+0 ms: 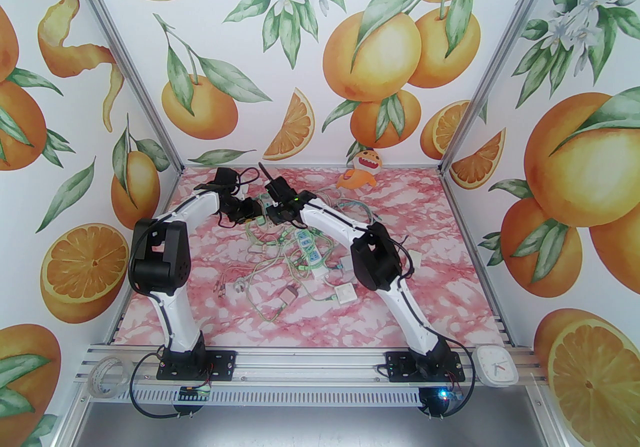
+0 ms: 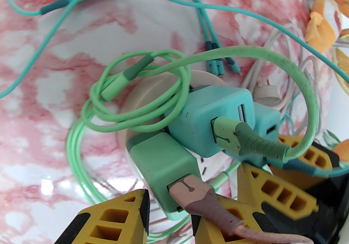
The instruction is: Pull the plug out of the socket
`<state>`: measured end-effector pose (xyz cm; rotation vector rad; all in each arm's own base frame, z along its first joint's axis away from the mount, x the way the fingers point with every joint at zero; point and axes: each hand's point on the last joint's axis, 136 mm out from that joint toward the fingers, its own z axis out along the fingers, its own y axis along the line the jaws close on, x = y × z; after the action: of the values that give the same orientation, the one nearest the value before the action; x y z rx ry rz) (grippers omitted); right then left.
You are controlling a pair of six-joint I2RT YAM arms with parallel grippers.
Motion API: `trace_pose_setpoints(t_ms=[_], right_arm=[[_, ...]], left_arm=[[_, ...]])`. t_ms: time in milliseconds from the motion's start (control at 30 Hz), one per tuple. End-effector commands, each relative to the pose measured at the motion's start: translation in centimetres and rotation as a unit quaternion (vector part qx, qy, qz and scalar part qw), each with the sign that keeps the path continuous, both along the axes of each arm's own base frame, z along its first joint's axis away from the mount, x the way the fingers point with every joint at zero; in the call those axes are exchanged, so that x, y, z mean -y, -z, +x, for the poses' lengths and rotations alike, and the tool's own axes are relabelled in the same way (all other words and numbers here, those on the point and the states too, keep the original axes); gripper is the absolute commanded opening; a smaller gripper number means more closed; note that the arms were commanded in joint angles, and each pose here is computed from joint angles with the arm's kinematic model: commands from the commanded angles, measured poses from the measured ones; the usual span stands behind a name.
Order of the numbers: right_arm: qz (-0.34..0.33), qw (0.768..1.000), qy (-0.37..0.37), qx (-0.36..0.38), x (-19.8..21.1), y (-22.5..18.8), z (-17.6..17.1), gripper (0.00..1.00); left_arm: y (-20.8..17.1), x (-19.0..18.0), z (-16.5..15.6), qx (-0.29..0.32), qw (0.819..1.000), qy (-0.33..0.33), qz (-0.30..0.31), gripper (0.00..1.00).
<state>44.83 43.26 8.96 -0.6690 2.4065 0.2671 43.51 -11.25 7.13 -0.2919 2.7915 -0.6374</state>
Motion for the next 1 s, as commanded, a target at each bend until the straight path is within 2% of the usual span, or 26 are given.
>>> trace_pose_setpoints(t_ms=[0, 133, 400, 600, 767, 967], right_arm=[[0.108, 0.983, -0.145, 0.007, -11.1, -4.3, -8.0, 0.19], [0.092, 0.987, -0.13, 0.025, -9.4, -5.0, -6.4, 0.19], [0.13, 0.991, -0.027, 0.022, -1.4, -7.0, 0.7, 0.19], [0.142, 0.989, 0.019, 0.026, 2.1, -7.3, 2.9, 0.18], [0.139, 0.99, 0.001, 0.027, 0.1, -7.2, 1.7, 0.19], [0.101, 0.992, -0.065, 0.026, -5.6, -5.3, -3.0, 0.2]], left_arm=[[9.0, -0.9, -6.8, -0.161, 0.984, 0.011, 0.079, 0.33], [9.0, -1.1, -7.1, -0.162, 0.983, 0.013, 0.085, 0.33], [9.4, -1.1, -7.3, -0.166, 0.982, 0.011, 0.084, 0.33], [9.5, -1.1, -7.2, -0.166, 0.982, 0.011, 0.085, 0.33], [9.4, -1.0, -7.0, -0.165, 0.983, 0.011, 0.083, 0.33], [9.2, -1.0, -6.7, -0.163, 0.983, 0.01, 0.083, 0.33]])
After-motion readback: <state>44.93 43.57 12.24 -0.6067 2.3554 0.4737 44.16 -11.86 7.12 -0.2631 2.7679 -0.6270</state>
